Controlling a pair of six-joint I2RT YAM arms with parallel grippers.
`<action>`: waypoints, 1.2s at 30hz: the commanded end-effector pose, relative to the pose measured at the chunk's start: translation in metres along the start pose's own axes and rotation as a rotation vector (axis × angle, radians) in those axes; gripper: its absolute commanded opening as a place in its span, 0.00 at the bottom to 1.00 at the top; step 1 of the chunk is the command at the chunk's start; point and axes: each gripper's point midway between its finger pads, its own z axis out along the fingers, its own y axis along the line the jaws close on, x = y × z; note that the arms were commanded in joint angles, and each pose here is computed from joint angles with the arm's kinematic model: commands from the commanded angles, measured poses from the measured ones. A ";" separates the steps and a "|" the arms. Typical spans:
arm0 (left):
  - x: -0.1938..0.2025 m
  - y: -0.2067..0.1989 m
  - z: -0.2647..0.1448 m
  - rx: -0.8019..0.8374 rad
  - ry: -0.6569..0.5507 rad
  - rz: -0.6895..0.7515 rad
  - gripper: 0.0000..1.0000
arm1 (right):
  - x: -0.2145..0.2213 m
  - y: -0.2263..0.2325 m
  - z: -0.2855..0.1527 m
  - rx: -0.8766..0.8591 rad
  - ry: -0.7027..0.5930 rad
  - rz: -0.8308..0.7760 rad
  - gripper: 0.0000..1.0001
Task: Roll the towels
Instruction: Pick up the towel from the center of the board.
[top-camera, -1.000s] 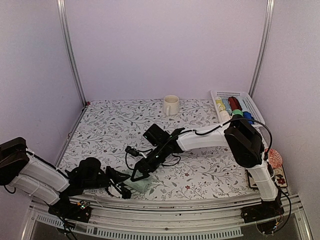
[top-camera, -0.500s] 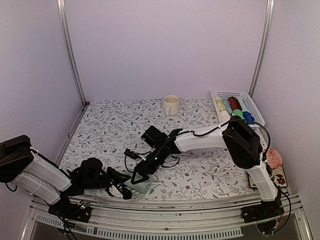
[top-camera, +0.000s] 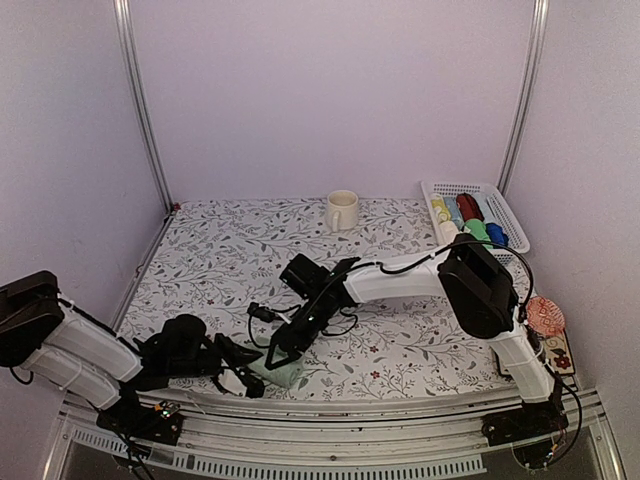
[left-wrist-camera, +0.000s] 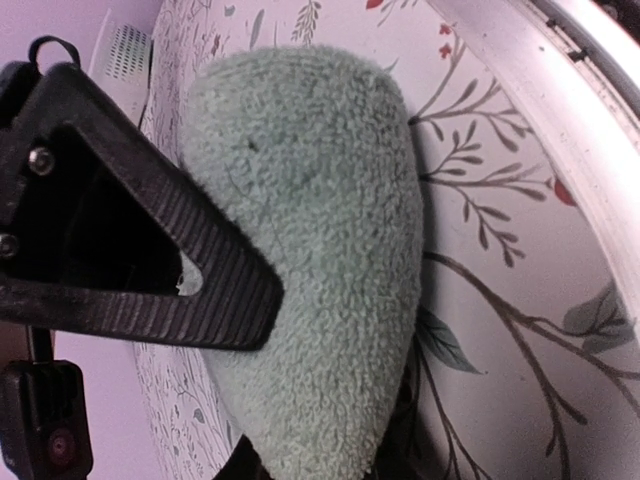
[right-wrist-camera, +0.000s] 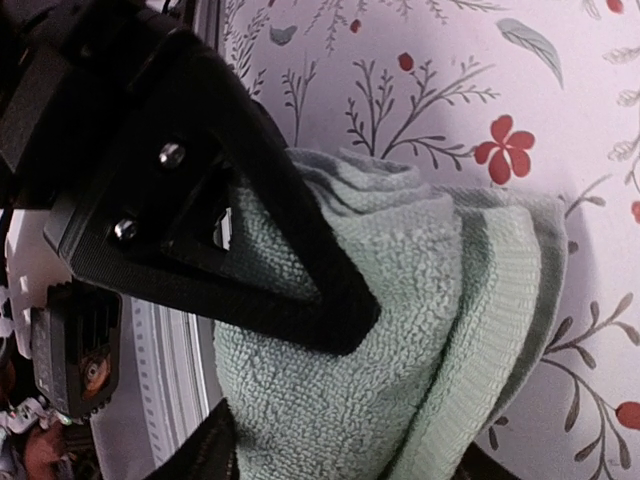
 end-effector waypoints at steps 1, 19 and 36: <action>0.004 -0.016 -0.001 0.071 0.016 -0.038 0.07 | 0.029 -0.010 0.017 -0.005 0.093 0.067 0.43; -0.013 0.099 -0.068 -0.224 -0.141 -0.309 0.97 | -0.022 -0.025 -0.094 0.263 -0.202 0.020 0.02; 0.048 0.102 -0.063 -0.280 0.064 -0.553 0.97 | 0.011 -0.075 -0.401 1.068 -0.777 0.227 0.02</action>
